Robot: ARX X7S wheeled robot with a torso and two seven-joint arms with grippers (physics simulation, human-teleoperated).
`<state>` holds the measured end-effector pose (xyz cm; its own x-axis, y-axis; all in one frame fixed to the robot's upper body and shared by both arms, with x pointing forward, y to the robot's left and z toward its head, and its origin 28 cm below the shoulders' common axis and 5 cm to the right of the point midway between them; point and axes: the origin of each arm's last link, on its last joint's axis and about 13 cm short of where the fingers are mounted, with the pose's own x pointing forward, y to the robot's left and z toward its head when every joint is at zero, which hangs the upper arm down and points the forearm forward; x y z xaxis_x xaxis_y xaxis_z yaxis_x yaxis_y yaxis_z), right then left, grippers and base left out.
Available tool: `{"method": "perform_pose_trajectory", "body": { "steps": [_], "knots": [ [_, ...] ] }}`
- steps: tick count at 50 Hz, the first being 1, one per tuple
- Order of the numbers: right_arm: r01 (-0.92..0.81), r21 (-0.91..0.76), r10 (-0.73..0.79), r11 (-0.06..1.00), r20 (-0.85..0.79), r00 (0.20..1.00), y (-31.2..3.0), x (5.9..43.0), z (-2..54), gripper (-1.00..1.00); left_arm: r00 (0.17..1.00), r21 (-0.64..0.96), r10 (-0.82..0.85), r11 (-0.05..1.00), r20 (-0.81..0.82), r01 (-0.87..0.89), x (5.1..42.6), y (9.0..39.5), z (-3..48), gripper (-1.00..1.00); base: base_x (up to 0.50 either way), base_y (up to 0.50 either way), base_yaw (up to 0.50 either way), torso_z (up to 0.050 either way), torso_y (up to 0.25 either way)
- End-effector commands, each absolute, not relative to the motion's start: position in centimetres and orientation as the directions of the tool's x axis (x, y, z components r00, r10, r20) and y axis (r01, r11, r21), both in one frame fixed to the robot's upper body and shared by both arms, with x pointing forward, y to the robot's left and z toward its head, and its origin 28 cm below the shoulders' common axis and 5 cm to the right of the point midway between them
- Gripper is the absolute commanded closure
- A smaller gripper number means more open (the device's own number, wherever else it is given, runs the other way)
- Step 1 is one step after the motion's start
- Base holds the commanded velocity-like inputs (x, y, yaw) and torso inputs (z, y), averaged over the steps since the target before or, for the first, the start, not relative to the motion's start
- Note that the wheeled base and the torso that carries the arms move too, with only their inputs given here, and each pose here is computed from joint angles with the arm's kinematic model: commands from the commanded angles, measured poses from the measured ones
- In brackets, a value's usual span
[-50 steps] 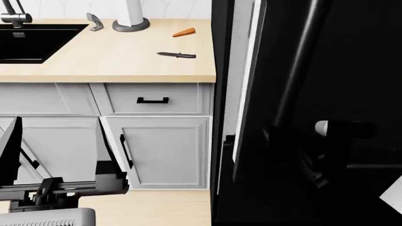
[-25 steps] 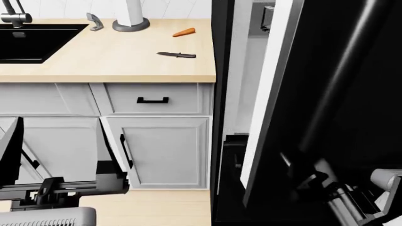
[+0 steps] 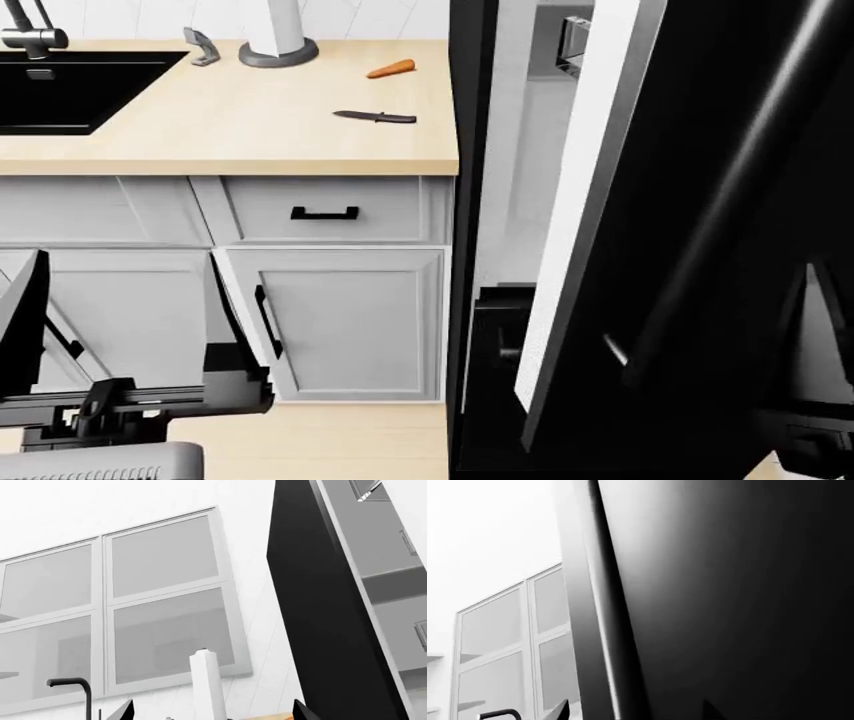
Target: Open the fridge door
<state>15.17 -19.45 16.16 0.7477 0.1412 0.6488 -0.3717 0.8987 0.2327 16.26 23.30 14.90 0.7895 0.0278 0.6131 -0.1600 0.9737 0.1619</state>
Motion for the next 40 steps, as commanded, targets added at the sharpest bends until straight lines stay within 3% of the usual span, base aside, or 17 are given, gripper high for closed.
{"method": "perform_pose_trajectory", "body": {
  "steps": [1,8,12,17,25,40],
  "knots": [
    [-0.386,0.182,0.134,0.904,0.737,0.662,-19.7,14.4,17.1,-1.0,0.79,0.163,0.028,0.974,0.613,-0.161,16.4,23.3,14.9,-1.0,0.0,0.0,0.0,0.0,0.0],
    [-0.477,0.11,0.208,0.872,0.799,0.564,-19.3,12.9,17.9,-1.0,0.789,0.162,0.029,0.973,0.614,-0.161,16.5,23.3,14.9,-1.0,0.0,0.0,0.0,0.0,0.0],
    [-0.564,0.018,0.31,0.825,0.821,0.48,-18.6,11.7,19.0,-1.0,0.788,0.163,0.029,0.973,0.616,-0.162,16.5,23.3,15.0,-1.0,0.0,0.0,0.0,0.0,0.0],
    [-0.655,-0.06,0.443,0.753,0.782,0.438,-17.3,11.4,19.9,-1.0,0.786,0.162,0.03,0.973,0.617,-0.165,16.5,23.3,15.1,-1.0,0.0,0.0,0.0,0.0,0.0],
    [-0.764,-0.174,0.693,0.621,0.577,0.432,-13.5,11.7,20.4,-1.0,0.788,0.159,0.034,0.973,0.615,-0.166,16.4,23.4,15.0,-1.0,0.0,0.0,0.0,0.0,0.0],
    [-0.741,-0.166,0.735,0.651,0.382,0.56,-11.2,13.0,20.3,-1.0,0.788,0.159,0.034,0.973,0.615,-0.166,16.5,23.4,14.9,-1.0,0.0,0.0,0.0,0.0,0.0]
  ]
}}
